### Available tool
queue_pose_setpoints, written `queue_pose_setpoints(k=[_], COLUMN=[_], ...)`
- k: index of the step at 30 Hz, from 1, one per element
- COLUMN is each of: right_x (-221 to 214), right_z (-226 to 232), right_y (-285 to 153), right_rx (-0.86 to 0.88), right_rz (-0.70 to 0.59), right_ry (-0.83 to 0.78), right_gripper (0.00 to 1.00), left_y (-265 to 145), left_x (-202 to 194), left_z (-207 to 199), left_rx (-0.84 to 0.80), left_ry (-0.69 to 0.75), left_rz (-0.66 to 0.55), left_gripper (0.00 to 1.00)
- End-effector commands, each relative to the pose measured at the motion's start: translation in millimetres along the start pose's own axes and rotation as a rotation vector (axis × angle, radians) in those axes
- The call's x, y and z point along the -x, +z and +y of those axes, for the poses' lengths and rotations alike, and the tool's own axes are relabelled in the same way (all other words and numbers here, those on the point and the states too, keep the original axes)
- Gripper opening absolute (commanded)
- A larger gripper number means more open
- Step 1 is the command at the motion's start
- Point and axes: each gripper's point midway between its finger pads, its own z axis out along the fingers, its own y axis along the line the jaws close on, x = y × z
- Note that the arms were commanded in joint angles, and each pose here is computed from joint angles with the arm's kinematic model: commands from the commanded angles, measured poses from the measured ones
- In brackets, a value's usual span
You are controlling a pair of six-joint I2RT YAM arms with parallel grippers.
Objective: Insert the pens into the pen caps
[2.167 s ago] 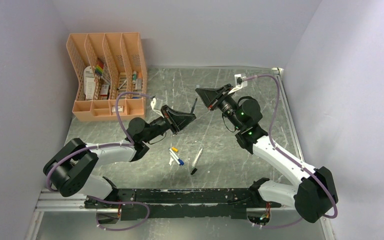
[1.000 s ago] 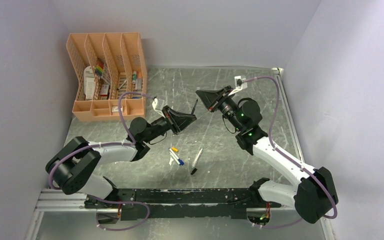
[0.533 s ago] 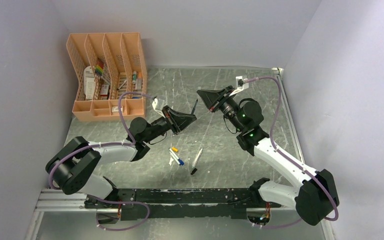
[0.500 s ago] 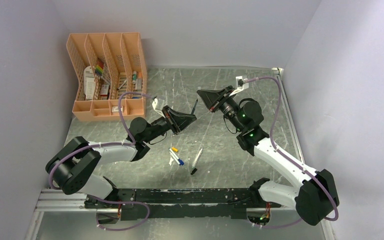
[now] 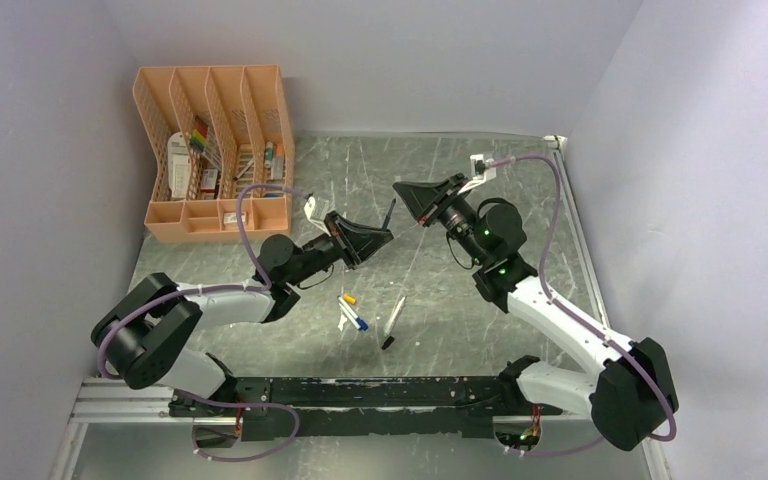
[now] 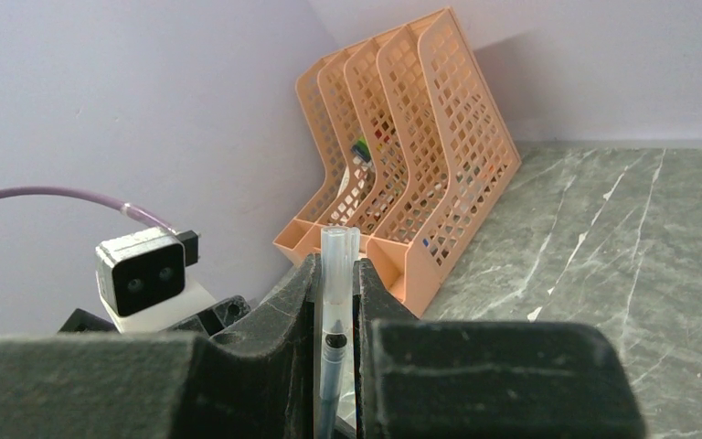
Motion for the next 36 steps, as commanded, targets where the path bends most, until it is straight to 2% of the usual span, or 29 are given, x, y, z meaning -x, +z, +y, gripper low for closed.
queue_pose_setpoints(k=[1,14,23,36], right_x=[-3,-13,-23,-26], right_z=[-3,1,2,-9], right_y=[-1,-4,-6,-15], right_rx=[0.005,0.034,0.052,-0.012], right_rz=[-0.002,0.021,0.032,0.026], right_ry=[-0.001,0.043,0.099,0.058], right_gripper=[0.00,0.00,0.00,0.00], left_y=[6,6,22,30], left_x=[21,22,49,70], left_z=[-16,-13,-15,-13], left_rx=[-0.047,-0.035,-0.036,-0.012], left_ry=[0.031,0.027,0.068,0.083], left_rz=[-0.056,-0.069,-0.147,-0.229], left_gripper=[0.07,0.07,0.07,0.07])
